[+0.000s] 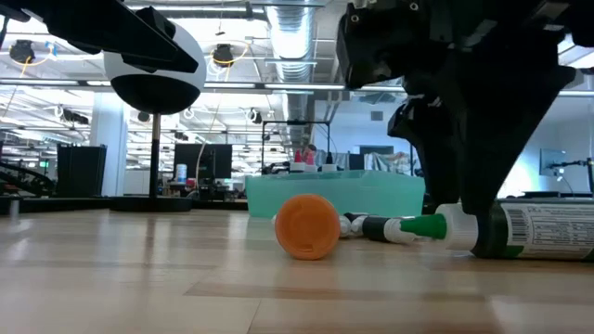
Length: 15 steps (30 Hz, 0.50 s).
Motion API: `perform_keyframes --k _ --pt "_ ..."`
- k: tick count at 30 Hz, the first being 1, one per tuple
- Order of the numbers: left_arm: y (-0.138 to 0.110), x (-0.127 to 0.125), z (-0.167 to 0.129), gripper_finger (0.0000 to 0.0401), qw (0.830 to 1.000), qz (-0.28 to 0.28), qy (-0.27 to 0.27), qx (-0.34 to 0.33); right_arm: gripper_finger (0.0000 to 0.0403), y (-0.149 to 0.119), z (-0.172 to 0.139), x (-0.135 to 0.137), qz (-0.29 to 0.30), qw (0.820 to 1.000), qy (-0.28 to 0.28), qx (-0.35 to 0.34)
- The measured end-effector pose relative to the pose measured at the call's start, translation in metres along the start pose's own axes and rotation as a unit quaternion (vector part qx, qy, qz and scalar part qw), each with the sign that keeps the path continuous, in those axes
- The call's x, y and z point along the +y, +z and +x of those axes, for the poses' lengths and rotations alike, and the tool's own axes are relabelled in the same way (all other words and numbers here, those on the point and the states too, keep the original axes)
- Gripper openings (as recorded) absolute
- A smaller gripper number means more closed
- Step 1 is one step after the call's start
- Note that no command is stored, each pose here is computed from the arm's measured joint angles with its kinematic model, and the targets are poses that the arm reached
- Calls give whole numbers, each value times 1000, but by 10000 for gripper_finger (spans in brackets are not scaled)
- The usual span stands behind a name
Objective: Pick & Place food coloring
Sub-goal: Put the large green food coloring bottle into the green bin
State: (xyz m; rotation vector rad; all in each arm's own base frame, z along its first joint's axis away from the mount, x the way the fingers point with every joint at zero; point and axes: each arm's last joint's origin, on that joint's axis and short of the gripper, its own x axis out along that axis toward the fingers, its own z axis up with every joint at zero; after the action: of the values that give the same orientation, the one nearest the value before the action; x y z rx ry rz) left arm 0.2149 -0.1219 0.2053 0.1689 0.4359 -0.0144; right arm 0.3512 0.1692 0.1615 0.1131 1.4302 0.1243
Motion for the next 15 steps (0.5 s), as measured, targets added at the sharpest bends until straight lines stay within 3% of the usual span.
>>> perform_keyframes --k 15 --pt "0 0 0 194 1000 0 0 0 180 2 0 -2 -2 1000 2 -6"
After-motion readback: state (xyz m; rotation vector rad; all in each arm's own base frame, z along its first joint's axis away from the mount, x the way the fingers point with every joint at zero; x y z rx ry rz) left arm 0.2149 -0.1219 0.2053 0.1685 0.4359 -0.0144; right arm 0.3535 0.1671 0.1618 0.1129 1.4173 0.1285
